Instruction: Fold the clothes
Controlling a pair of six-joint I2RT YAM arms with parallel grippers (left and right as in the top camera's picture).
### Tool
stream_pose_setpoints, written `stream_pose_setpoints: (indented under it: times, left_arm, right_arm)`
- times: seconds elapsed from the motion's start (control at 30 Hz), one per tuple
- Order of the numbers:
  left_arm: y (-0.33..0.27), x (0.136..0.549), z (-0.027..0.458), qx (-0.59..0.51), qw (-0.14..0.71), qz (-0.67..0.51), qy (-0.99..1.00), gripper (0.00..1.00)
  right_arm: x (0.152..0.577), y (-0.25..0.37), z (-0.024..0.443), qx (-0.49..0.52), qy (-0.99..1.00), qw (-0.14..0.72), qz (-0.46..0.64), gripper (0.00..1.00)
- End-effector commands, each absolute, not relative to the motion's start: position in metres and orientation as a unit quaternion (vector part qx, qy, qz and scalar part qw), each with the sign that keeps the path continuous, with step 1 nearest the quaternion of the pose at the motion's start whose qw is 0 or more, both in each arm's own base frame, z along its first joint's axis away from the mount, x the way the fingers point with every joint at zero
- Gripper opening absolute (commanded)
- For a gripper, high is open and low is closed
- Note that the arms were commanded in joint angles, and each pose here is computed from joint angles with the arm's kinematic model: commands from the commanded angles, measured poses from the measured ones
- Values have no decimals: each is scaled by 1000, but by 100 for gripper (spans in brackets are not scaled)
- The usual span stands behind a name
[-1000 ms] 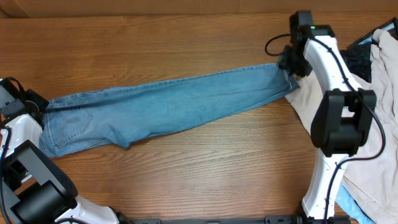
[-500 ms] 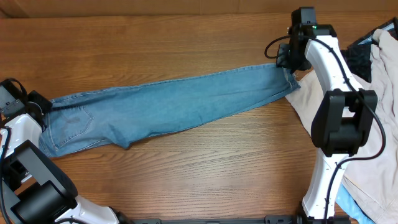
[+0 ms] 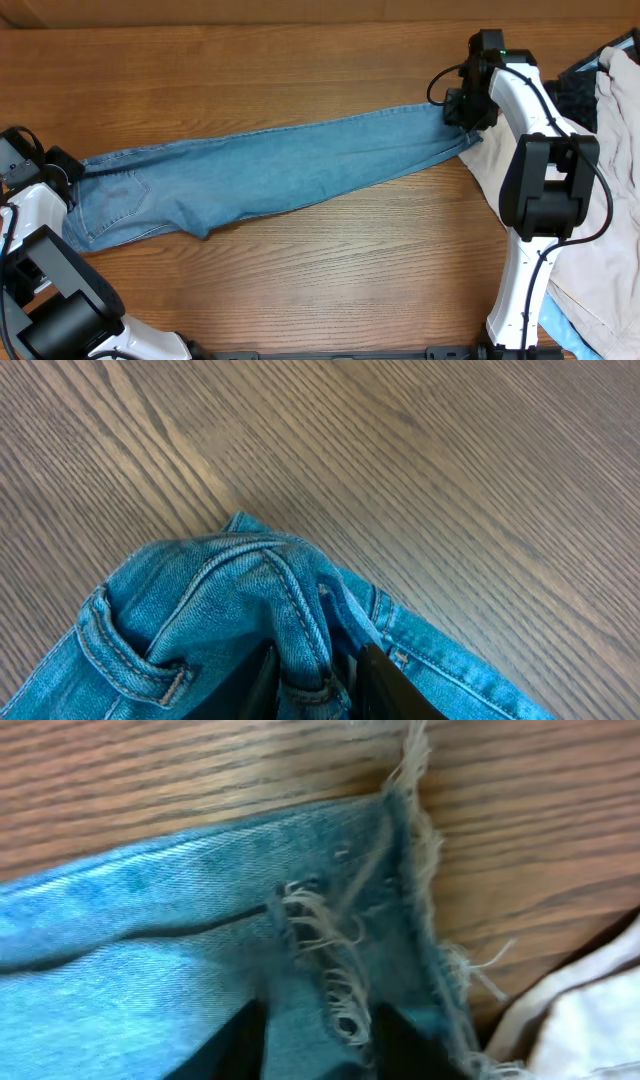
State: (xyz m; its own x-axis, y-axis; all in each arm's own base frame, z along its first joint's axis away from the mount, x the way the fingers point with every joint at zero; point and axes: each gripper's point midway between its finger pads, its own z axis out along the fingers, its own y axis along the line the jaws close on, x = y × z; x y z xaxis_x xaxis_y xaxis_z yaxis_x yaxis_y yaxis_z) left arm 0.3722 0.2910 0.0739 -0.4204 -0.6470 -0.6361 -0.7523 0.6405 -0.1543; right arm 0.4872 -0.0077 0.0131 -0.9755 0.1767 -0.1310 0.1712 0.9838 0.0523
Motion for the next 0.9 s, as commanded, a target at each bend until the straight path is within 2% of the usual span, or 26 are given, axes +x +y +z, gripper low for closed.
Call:
stream_pose_setpoints:
  times: [0.0,0.13,0.2,0.43,0.53,0.67,0.87]
  left_arm:
    - [295,376,79,-412,347,77,839,29]
    - [295,376,79,-412,346,77,839,29]
    - [295,376,79,-412,346,77,839,29]
    - [295,376,79,-412,346,77,840,29]
    - [295,375,79,-412,345,76,840,29]
    - [295,375,78,-412,345,76,840,32]
    - [293,377,79,-410,345,75,841,35]
  right_arm:
    - [484,0,1,82,994,53,44,30]
    - [484,0,1,82,994,53,44,17]
    - [483,0,1,82,994,52,44,4]
    - [490,-10,12,94,993,70,26,4]
    - [507,-45,38,166,978,120,-39,4]
    - [523,-67,57,189,967,159,-57,4]
    - [522,-81,57,203,964,160,-64,4]
